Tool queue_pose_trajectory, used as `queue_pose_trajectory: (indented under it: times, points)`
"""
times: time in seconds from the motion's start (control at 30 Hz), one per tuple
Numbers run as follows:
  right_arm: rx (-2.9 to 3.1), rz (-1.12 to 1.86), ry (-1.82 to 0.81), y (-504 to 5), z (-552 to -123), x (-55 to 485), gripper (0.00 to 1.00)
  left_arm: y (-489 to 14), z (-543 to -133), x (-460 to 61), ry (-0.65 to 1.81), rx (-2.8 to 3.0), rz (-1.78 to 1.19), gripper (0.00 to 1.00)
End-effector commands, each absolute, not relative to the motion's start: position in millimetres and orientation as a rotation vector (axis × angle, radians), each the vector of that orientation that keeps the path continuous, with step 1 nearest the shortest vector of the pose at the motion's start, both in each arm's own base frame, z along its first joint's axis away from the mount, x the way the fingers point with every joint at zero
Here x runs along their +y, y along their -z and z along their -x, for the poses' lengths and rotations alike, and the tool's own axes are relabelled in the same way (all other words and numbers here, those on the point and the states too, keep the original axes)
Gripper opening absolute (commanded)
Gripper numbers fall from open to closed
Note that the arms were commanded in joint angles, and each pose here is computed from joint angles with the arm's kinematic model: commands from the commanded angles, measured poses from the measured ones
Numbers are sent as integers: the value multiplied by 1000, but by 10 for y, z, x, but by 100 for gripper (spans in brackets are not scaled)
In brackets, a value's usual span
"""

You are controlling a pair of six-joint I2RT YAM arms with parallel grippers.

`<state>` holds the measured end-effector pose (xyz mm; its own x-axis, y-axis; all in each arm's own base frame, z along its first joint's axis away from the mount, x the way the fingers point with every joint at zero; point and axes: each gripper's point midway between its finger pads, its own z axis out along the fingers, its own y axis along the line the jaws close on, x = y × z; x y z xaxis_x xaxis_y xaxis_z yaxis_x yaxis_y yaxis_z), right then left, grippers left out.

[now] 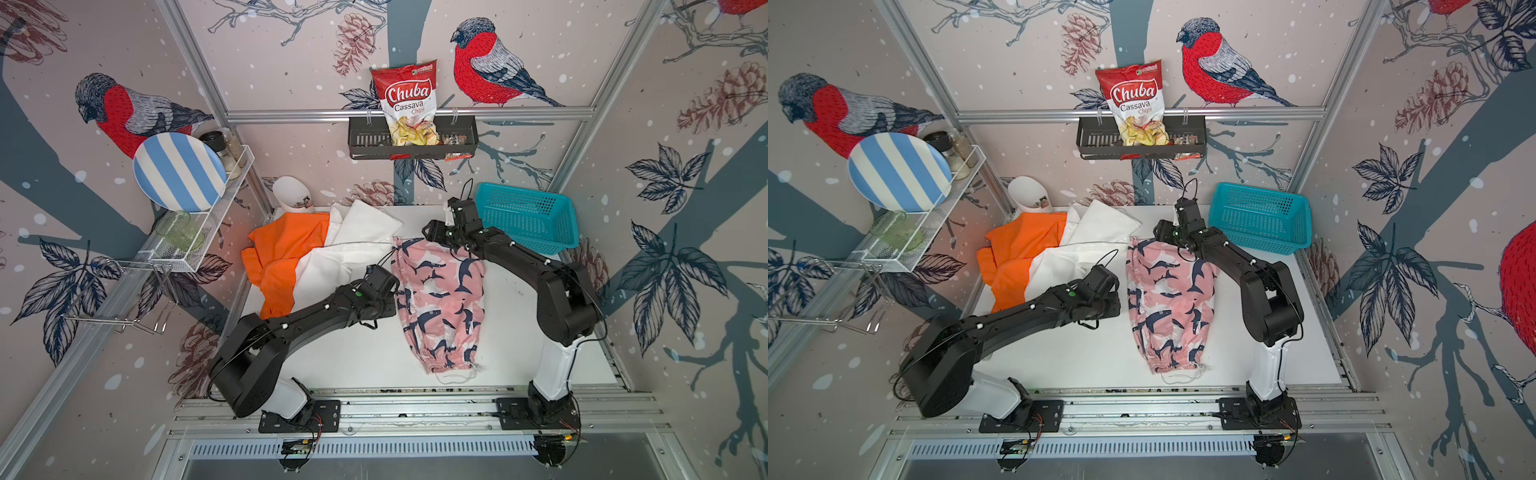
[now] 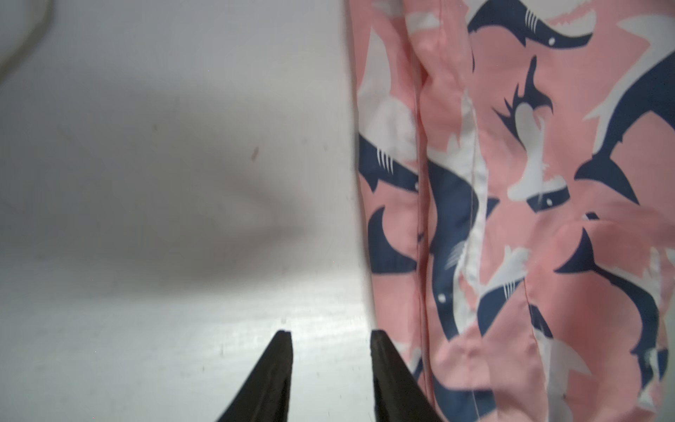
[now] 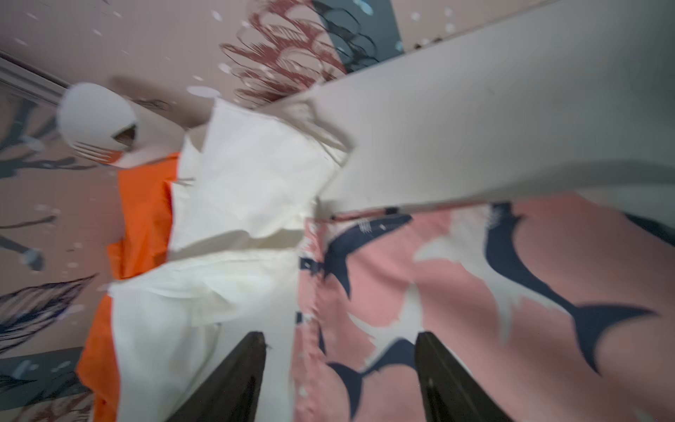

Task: Roll up the shorts
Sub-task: Fold the shorts at the center of the board.

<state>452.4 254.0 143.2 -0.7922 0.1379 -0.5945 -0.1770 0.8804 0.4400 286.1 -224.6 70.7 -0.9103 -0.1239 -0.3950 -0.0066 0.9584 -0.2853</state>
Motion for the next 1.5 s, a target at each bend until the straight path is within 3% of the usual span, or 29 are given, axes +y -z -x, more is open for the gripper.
queue_pose_trajectory:
  times: [0.0, 0.1, 0.17, 0.4, 0.7, 1.0, 1.13, 1.23, 1.37, 1.47]
  points:
    - [2554, 52, -426, -1093, -4053, 2112, 68, -639, -3108, -2365, 420, 2691, -16, 40]
    - [2637, 48, -419, -811, -3568, 1972, 63, -507, -3316, -2507, 438, 2715, -48, 22]
    - [2683, 43, -426, -654, -3305, 1948, 59, -417, -3419, -2579, 429, 2728, -72, 15]
    - [2805, 118, -540, -322, -2575, 2291, 54, -152, -3657, -2759, 419, 2751, -137, 7]
    - [2627, 160, -520, -938, -3107, 2804, 55, -281, -3648, -2488, 451, 2715, -46, 5]
    - [2670, 284, -672, -719, -3364, 3393, 59, -150, -3404, -2681, 754, 2719, 32, 5]
    - [2696, 298, -734, -614, -3338, 3495, 40, -83, -3368, -2626, 722, 2735, 40, 5]
    - [2665, 286, -763, -754, -3350, 3529, 3, -68, -3389, -2609, 708, 2737, 44, 5]
    - [2575, 264, -834, -1119, -3363, 3580, 0, -4, -3400, -2591, 686, 2751, 46, 4]
    - [2580, 245, -900, -1062, -3321, 3631, 0, 42, -3382, -2570, 668, 2765, 49, 4]
